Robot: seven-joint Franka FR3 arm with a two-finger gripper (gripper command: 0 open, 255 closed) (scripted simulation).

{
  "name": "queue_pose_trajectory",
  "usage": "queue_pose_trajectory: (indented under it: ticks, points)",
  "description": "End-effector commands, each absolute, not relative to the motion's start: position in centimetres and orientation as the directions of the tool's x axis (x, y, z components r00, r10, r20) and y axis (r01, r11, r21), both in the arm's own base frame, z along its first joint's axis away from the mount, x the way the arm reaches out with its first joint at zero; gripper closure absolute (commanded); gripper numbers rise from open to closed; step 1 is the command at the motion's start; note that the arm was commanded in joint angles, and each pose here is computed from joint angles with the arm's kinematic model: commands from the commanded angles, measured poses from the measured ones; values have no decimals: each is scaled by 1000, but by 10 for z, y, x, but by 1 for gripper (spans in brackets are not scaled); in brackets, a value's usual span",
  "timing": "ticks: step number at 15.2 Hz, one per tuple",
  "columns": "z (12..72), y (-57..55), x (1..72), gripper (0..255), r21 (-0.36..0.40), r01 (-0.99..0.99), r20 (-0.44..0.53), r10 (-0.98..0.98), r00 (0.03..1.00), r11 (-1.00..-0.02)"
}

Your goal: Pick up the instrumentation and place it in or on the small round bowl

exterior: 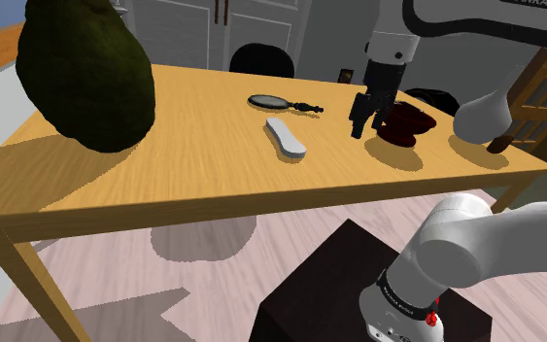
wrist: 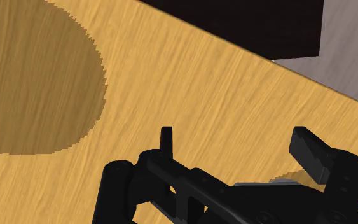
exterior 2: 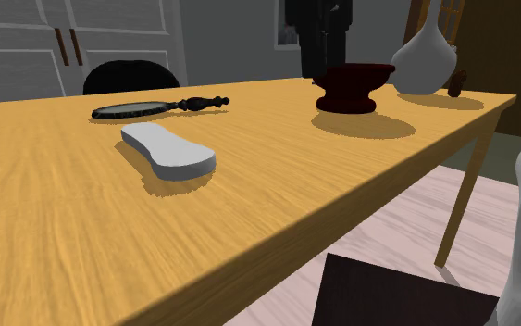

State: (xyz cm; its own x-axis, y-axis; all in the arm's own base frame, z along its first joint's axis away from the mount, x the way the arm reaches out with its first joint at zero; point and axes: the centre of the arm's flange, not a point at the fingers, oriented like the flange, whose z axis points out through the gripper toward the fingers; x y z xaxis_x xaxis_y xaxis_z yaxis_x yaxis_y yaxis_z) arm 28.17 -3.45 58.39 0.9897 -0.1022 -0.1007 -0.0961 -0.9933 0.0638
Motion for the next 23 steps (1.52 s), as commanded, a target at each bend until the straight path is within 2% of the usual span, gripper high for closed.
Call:
queue_pose_trajectory:
  ticks: [1, 17, 23]
  points:
    - [584, -35, 282, 0, 64, -96, -101, -102, 990, -993]
    - [535, -1, 466, 0, -13, -384, -11, -384, 923, -923]
    - [507, 0, 474, 0, -17, -396, -8, -396, 918, -918]
